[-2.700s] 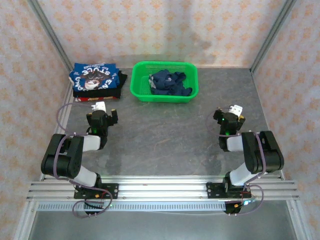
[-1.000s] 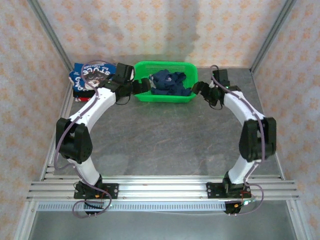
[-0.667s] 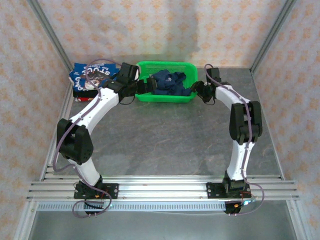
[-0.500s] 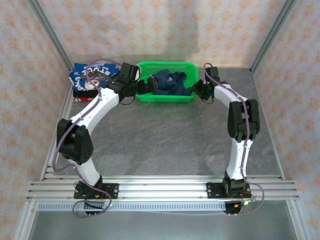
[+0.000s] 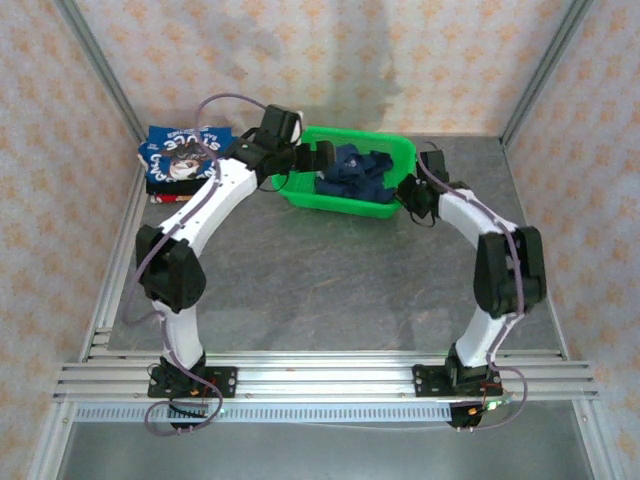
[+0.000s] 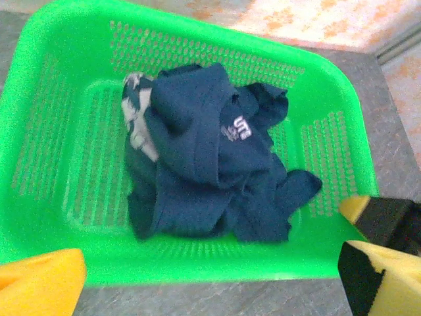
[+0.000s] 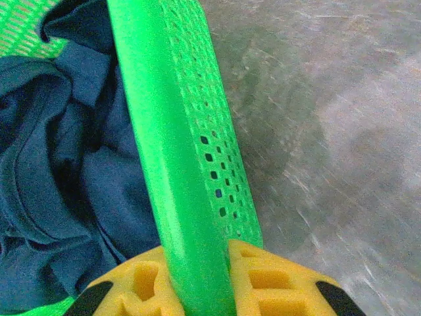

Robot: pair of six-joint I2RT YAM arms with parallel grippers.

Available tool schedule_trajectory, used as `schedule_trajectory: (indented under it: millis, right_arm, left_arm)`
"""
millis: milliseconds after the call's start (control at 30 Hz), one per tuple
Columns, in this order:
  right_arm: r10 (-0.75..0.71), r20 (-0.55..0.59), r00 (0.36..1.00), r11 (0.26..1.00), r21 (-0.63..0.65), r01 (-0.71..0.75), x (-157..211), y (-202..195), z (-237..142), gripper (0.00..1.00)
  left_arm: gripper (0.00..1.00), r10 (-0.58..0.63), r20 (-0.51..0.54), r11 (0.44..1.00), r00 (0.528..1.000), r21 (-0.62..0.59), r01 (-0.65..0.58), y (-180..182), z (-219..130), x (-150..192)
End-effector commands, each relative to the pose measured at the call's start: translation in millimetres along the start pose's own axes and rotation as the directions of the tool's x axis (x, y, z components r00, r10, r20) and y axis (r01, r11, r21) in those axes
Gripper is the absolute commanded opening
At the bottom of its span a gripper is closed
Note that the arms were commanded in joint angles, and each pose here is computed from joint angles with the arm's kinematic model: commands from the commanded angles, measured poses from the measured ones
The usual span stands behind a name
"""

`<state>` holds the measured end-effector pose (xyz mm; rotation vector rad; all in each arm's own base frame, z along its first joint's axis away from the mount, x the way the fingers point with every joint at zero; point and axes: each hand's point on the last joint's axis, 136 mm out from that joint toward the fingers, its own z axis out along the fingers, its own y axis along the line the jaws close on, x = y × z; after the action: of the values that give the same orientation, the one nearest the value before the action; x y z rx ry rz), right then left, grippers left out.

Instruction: Fold and stack the t-shirts

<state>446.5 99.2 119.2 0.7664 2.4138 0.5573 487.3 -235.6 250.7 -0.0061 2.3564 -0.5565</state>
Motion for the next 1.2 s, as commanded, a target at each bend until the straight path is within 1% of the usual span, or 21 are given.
schedule_trajectory:
  millis: [0, 67, 167, 267, 300, 333, 433, 600, 733, 900, 1033, 1100, 1133, 1167]
  right_arm:
    - [-0.012, 0.056, 0.998, 0.997, 0.081, 0.008, 20, -22, -35, 0.0]
    - [0.008, 0.085, 0.996, 0.996, 0.091, -0.016, 34, -34, -47, 0.0]
    - [0.066, 0.136, 0.989, 0.992, 0.098, -0.079, 54, -56, -64, 0.0]
    - [0.078, 0.187, 0.979, 0.991, 0.09, -0.096, 68, -70, -78, 0.0]
    - [0.074, 0.198, 0.977, 0.989, 0.111, -0.097, 71, -77, -81, 0.0]
    - [0.076, 0.222, 0.972, 0.989, 0.104, -0.101, 71, -79, -89, 0.0]
    - [0.086, 0.259, 0.962, 0.988, 0.105, -0.116, 73, -90, -99, 0.0]
    - [0.084, 0.246, 0.966, 0.988, 0.107, -0.113, 79, -95, -99, 0.0]
    - [0.086, 0.232, 0.969, 0.989, 0.102, -0.112, 84, -93, -95, 0.0]
    - [0.082, 0.215, 0.973, 0.99, 0.094, -0.104, 90, -91, -91, 0.0]
    - [0.092, 0.211, 0.973, 0.99, 0.083, -0.111, 91, -90, -88, 0.0]
    - [0.091, 0.205, 0.975, 0.99, 0.083, -0.11, 92, -90, -87, 0.0]
    - [0.091, 0.205, 0.975, 0.99, 0.085, -0.11, 92, -90, -86, 0.0]
    - [0.093, 0.205, 0.974, 0.99, 0.087, -0.113, 92, -91, -86, 0.0]
  left_arm:
    - [1.0, 0.068, -0.092, 0.997, 0.993, -0.026, -0.071, -11, 13, 22]
    - [1.0, 0.069, -0.134, 0.997, 0.989, -0.014, -0.071, -20, 24, 35]
    - [0.99, 0.025, -0.221, 1.0, 0.975, 0.01, -0.024, -30, 38, 61]
    - [0.99, -0.039, -0.307, 0.999, 0.951, 0.025, 0.049, -38, 48, 89]
    - [0.99, -0.064, -0.335, 0.997, 0.94, 0.019, 0.075, -39, 51, 98]
    - [0.98, -0.099, -0.359, 0.994, 0.928, 0.005, 0.108, -39, 53, 107]
    - [0.97, -0.199, -0.41, 0.978, 0.89, -0.022, 0.209, -36, 62, 129]
    - [0.97, -0.274, -0.41, 0.961, 0.87, -0.095, 0.258, -25, 75, 143]
    - [0.97, -0.334, -0.393, 0.939, 0.857, -0.062, 0.338, -35, 95, 143]
    - [0.96, -0.376, -0.375, 0.917, 0.847, -0.021, 0.398, -49, 116, 141]
    - [0.94, -0.392, -0.379, 0.912, 0.838, -0.04, 0.408, -49, 130, 146]
    - [0.89, -0.401, -0.372, 0.908, 0.837, -0.041, 0.417, -49, 137, 145]
    - [0.84, -0.402, -0.367, 0.907, 0.839, -0.037, 0.419, -50, 139, 143]
    - [0.76, -0.406, -0.363, 0.906, 0.839, -0.037, 0.423, -51, 143, 142]
